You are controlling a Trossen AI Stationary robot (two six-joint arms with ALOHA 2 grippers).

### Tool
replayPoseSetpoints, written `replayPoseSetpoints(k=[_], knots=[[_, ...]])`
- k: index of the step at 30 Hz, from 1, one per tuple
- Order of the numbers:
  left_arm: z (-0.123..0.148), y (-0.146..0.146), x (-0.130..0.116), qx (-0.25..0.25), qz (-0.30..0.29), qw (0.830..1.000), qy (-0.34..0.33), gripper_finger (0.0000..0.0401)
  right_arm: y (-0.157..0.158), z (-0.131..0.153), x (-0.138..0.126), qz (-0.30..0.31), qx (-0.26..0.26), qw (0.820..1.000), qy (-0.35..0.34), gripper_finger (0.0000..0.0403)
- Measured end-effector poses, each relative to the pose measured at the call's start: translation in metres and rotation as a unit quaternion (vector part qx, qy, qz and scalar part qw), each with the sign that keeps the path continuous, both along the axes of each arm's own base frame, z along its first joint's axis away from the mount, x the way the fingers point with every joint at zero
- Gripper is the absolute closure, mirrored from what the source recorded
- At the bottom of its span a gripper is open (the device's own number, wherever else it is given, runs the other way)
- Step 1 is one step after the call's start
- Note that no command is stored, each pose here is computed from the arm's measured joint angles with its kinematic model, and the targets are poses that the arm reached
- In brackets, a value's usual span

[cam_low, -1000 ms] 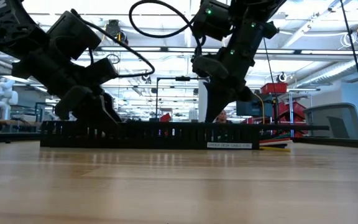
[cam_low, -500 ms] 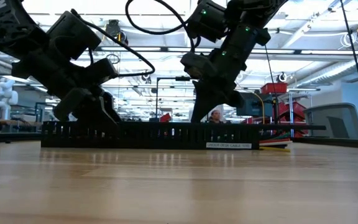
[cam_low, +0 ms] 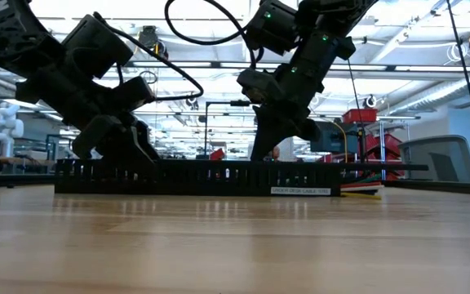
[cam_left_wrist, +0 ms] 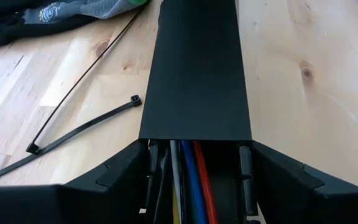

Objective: Ziptie cables
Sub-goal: Close the black cable duct

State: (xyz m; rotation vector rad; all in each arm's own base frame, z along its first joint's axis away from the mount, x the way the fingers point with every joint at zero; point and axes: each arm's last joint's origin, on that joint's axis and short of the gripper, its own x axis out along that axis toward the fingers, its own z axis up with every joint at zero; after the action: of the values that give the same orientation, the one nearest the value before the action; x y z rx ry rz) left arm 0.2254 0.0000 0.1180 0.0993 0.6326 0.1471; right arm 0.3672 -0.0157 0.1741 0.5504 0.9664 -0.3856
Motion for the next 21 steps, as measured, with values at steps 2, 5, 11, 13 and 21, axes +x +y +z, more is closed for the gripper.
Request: replayPoseSetpoints(k=[2,5,11,13,21], knots=[[0.0,0.0,0.0,-0.004,-0.004,1.0,0.0,0.0149,0.0,0.0,0.0,0.0,0.0,1.0,0.0,0.0403],[0.0,0.0,0.0,-0.01,-0.011,1.0,0.004,0.0135,0.0,0.0,0.0,0.0,-0.001,1.0,-0.001,0.0403],[-0.004,0.0,-0.003,-0.015,-0.016,0.999,0.032,0.0073,0.0,0.0,0.001,0.001,-0.001,1.0,-0.004,0.0403],[-0.003,0.001,-0.002,-0.005,-0.005,1.0,0.029,0.0048,0.0,0.001,0.001,0.001,-0.001,1.0,-0.004,0.0403],[0.018,0.002,0.003,0.011,0.002,1.0,0.006,0.0008,0.0,0.001,0.001,0.0,-0.003,1.0,-0.007,0.0403]])
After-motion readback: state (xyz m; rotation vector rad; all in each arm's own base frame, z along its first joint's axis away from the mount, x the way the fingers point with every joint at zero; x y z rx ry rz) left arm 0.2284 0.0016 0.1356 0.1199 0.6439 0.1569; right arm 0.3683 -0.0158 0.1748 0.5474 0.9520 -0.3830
